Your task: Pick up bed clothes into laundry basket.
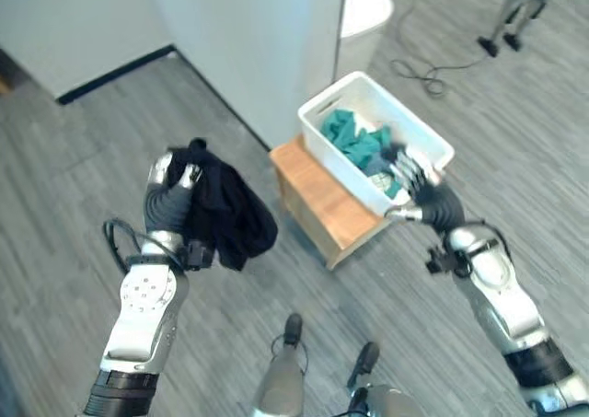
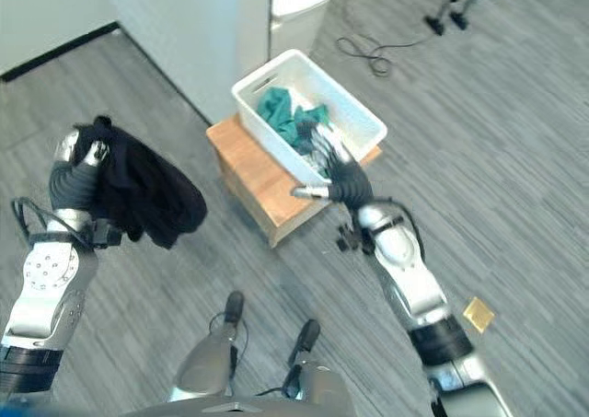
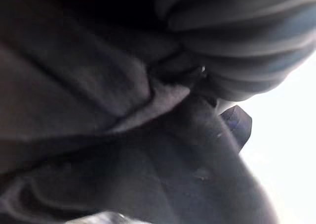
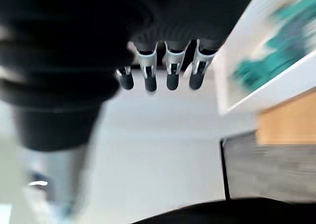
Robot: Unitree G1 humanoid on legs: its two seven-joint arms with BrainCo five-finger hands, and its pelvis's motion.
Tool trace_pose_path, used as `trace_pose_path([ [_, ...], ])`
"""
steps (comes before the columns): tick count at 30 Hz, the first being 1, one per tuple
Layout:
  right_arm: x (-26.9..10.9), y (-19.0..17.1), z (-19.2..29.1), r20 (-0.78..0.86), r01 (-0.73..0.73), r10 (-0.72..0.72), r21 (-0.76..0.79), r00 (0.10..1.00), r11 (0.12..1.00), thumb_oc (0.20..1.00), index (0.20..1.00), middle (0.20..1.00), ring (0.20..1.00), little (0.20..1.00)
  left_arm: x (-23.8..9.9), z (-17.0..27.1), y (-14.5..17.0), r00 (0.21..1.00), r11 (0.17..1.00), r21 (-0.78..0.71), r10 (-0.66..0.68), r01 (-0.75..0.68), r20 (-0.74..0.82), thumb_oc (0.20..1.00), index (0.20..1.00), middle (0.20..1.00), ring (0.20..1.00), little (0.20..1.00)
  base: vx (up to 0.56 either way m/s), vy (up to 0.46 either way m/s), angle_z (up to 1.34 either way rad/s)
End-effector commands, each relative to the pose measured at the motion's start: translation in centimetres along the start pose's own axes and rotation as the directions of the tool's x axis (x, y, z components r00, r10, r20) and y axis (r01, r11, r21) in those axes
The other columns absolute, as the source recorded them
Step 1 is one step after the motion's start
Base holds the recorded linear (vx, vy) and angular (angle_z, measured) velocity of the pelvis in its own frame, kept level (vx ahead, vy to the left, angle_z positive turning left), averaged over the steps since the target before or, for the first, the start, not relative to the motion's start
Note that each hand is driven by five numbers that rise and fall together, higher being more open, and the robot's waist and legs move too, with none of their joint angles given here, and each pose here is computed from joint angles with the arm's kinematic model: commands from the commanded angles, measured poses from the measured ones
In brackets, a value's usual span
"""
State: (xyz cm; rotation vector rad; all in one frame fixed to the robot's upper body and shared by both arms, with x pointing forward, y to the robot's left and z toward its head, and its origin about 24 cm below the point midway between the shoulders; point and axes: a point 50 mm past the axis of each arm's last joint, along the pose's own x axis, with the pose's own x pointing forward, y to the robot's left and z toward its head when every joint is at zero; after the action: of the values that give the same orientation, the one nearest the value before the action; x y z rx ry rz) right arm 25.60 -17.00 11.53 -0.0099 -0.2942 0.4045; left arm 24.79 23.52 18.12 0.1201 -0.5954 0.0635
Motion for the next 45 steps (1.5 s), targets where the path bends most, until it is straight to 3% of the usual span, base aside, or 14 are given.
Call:
trace_pose_path([
  [1, 0.5, -2.2, 1.3, 0.094, 0.071, -0.064, -0.071, 0.994, 0.995, 1.000, 1.000, 1.000, 1.000, 1.000, 1.0, 2.0, 1.4, 0.984, 0.997, 0.015, 0.066, -0.070, 0.168, 0.200, 0.200, 0.200, 0.200, 0.200, 0.02, 0.024, -0.34],
  [5, -1.2, -2.7, -0.3, 0.028, 0.127, -0.126, -0.026, 0.992, 0.992, 1.000, 1.000, 1.000, 1.000, 1.000, 2.6, 4.1, 1.2, 0.957, 0.998, 0.009, 0.060, -0.065, 0.283, 0.200, 0.200, 0.200, 0.200, 0.200, 0.03, 0.027, -0.25],
  [8, -2.0, -3.9, -0.5, -0.021, 0.150, -0.154, -0.148, 0.988, 0.978, 1.000, 1.000, 1.000, 1.000, 1.000, 3.9, 5.7, 1.1, 0.935, 0.998, 0.042, 0.028, -0.046, 0.353, 0.200, 0.200, 0.200, 0.200, 0.200, 0.01, 0.026, -0.22],
  [11, -2.0, -4.6, 0.2, -0.008, 0.167, -0.174, -0.242, 0.985, 0.956, 1.000, 1.000, 1.000, 1.000, 1.000, 4.5, 6.5, 1.4, 0.923, 0.998, 0.049, 0.023, -0.045, 0.385, 0.200, 0.200, 0.200, 0.200, 0.200, 0.00, 0.018, -0.26],
  [21, -1.0, -3.8, -0.4, 0.012, 0.209, -0.213, -0.266, 0.977, 0.941, 1.000, 1.000, 1.000, 1.000, 1.000, 8.7, 7.6, 1.4, 0.918, 1.000, 0.020, 0.000, -0.008, 0.396, 0.200, 0.200, 0.200, 0.200, 0.200, 0.00, 0.006, -0.07],
  [29, 0.7, -1.5, -1.4, -0.033, 0.100, -0.111, -0.240, 0.993, 0.966, 1.000, 1.000, 1.000, 1.000, 1.000, 11.1, 9.4, -1.8, 0.892, 0.983, 0.046, -0.181, 0.178, 0.413, 0.200, 0.200, 0.200, 0.200, 0.200, 0.00, 0.000, -0.01],
  [31, 2.9, 0.1, -1.3, -0.028, 0.045, -0.054, -0.266, 0.998, 0.963, 1.000, 1.000, 1.000, 1.000, 1.000, 11.7, 10.3, -3.5, 0.869, 0.970, 0.029, -0.231, 0.243, 0.438, 0.200, 0.200, 0.200, 0.200, 0.200, 0.00, 0.000, 0.00],
  [33, 4.3, 1.8, -1.0, -0.004, -0.003, 0.002, -0.213, 1.000, 0.977, 1.000, 1.000, 1.000, 1.000, 1.000, 11.9, 10.6, -4.6, 0.856, 0.961, 0.006, -0.250, 0.277, 0.452, 0.200, 0.200, 0.200, 0.200, 0.200, 0.00, 0.000, 0.00],
  [34, 6.4, 4.5, -1.7, -0.015, -0.065, 0.064, -0.067, 0.998, 0.996, 1.000, 1.000, 1.000, 1.000, 1.000, 11.8, 10.9, -6.1, 0.840, 0.945, -0.034, -0.271, 0.324, 0.470, 0.200, 0.200, 0.200, 0.200, 0.200, 0.00, 0.000, 0.00],
  [36, 8.6, 5.7, -0.8, 0.006, -0.110, 0.111, -0.115, 0.994, 0.987, 1.000, 1.000, 1.000, 1.000, 1.000, 11.7, 11.7, -6.9, 0.815, 0.934, -0.038, -0.289, 0.355, 0.502, 0.200, 0.200, 0.200, 0.200, 0.200, -0.02, 0.002, 0.00],
  [37, 10.4, 6.8, 1.6, 0.072, -0.158, 0.181, -0.244, 0.981, 0.957, 1.000, 1.000, 1.000, 1.000, 1.000, 11.7, 12.5, -7.4, 0.794, 0.927, -0.040, -0.297, 0.373, 0.530, 0.200, 0.200, 0.200, 0.200, 0.200, -0.02, 0.003, 0.11],
  [45, 12.7, 11.0, 5.3, 0.203, -0.264, 0.310, -0.225, 0.929, 0.938, 1.000, 1.000, 1.000, 1.000, 1.000, 11.6, 12.5, -9.0, 0.787, 0.914, -0.085, -0.290, 0.396, 0.545, 0.200, 0.200, 0.200, 0.200, 0.200, 0.00, -0.002, 0.10],
])
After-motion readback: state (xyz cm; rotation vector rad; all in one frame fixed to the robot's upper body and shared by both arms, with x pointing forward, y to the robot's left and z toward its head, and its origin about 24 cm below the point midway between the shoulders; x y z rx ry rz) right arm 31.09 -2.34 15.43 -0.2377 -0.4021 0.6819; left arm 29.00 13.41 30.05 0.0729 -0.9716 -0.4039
